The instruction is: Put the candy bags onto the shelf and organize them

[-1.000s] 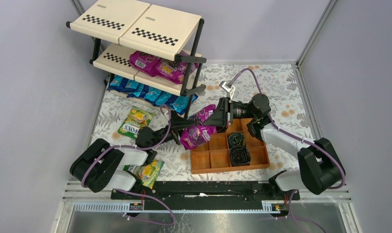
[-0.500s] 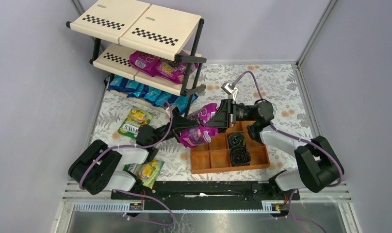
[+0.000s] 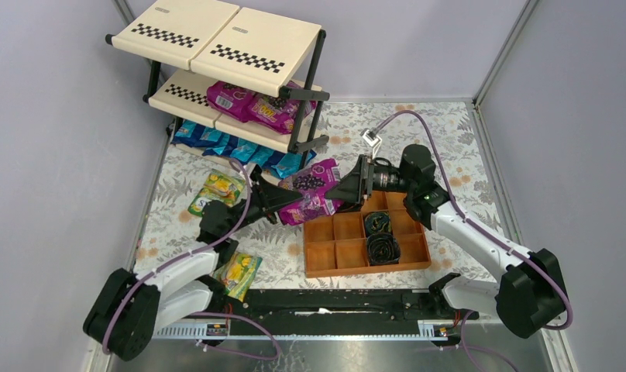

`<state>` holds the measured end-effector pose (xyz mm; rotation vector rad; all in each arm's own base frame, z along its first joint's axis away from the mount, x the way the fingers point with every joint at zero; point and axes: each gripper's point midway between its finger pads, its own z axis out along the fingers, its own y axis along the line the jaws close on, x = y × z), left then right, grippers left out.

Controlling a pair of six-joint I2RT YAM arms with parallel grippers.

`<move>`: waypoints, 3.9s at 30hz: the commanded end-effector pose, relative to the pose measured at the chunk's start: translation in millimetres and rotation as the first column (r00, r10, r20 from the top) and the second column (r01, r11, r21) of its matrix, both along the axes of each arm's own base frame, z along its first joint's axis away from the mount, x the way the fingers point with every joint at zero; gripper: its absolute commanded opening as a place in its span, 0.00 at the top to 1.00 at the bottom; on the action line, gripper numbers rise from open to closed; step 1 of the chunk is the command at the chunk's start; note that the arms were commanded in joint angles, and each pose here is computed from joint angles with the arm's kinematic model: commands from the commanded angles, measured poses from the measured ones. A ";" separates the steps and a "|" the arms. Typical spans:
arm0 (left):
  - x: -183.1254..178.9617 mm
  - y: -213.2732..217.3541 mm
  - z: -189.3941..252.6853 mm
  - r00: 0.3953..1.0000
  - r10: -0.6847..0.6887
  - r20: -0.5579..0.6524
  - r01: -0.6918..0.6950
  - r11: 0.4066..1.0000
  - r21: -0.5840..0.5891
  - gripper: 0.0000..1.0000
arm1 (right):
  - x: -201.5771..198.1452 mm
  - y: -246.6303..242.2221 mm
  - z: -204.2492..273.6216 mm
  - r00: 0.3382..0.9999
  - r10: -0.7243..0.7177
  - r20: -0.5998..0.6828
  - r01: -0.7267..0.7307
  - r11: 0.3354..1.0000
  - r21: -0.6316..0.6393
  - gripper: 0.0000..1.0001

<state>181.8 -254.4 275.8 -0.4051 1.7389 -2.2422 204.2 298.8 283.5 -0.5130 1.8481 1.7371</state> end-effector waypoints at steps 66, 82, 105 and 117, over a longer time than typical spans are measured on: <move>193.5 345.9 153.8 0.032 0.689 0.724 -0.883 -0.320 0.343 0.87 | 23.6 -34.8 4.1 0.960 -0.172 0.222 0.224 0.944 -0.241 0.00; 246.6 319.5 138.6 0.030 0.692 0.721 -0.997 -0.031 0.071 0.82 | 37.5 -45.1 13.1 0.934 -0.239 0.266 0.309 0.914 -0.261 0.00; 321.8 340.8 56.9 0.200 0.759 0.620 -0.979 0.179 0.097 0.73 | 37.1 -50.5 22.7 0.944 -0.228 0.237 0.280 0.935 -0.216 0.00; 309.4 340.6 34.7 0.183 0.774 0.606 -0.983 0.146 0.111 0.18 | 31.6 -47.0 36.5 0.954 -0.217 0.207 0.256 0.950 -0.182 0.00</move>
